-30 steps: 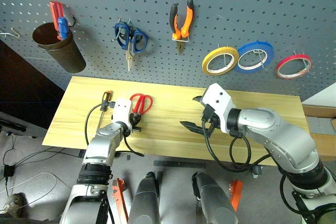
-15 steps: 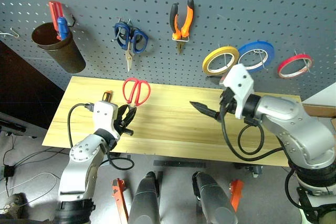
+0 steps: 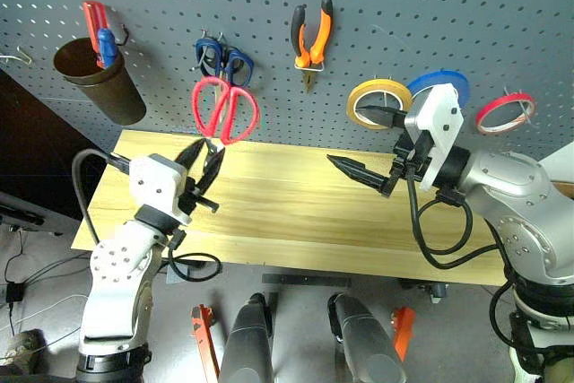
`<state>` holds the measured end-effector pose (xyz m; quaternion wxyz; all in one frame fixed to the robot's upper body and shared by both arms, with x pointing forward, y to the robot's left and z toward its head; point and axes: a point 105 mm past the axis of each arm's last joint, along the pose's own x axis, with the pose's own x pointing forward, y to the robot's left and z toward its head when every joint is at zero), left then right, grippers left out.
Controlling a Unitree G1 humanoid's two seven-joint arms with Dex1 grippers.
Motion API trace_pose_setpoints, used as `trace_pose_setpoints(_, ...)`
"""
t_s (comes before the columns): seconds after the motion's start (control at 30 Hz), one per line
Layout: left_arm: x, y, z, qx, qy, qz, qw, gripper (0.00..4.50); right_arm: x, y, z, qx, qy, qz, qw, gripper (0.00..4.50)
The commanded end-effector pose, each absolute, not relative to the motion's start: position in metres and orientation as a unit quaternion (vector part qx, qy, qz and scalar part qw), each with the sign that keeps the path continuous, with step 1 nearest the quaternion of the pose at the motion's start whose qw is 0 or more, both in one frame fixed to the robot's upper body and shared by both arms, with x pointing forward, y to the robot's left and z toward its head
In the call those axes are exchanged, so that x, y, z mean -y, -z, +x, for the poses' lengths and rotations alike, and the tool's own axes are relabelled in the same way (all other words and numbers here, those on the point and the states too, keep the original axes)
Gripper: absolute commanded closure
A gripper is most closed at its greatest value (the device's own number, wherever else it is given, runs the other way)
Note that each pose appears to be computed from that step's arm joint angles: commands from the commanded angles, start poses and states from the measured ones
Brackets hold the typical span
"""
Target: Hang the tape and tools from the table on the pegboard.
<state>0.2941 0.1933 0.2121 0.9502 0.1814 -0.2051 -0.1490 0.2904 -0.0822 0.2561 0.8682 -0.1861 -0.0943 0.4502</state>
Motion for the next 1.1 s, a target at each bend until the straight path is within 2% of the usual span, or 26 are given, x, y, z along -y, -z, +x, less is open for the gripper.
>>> trace_pose_setpoints(0.03, -0.191, -0.241, 0.283, 0.268, 0.13, 0.206, 0.932, 3.43, 0.084, -0.271, 0.287, 0.129, -0.451, -0.198, 0.861, 0.0)
trace_pose_setpoints(0.23, -0.188, -0.247, 0.292, 0.278, 0.13, 0.202, 0.93, 3.43, 0.082, -0.271, 0.291, 0.133, -0.452, -0.202, 0.859, 0.0)
trace_pose_setpoints(0.67, -0.198, -0.225, 0.333, 0.232, 0.132, 0.195, 0.944, 3.43, 0.078, -0.277, 0.292, 0.146, -0.453, -0.215, 0.853, 0.0)
trace_pose_setpoints(1.0, -0.196, -0.211, 0.337, 0.214, 0.15, 0.195, 0.945, 3.43, 0.073, -0.278, 0.29, 0.151, -0.458, -0.211, 0.85, 0.0)
trace_pose_setpoints(1.03, -0.197, -0.211, 0.337, 0.215, 0.147, 0.195, 0.946, 2.7, 0.072, -0.277, 0.289, 0.151, -0.459, -0.211, 0.85, 0.0)
trace_pose_setpoints(1.1, -0.198, -0.209, 0.336, 0.211, 0.145, 0.196, 0.946, 2.13, 0.069, -0.274, 0.289, 0.148, -0.463, -0.207, 0.849, 0.0)
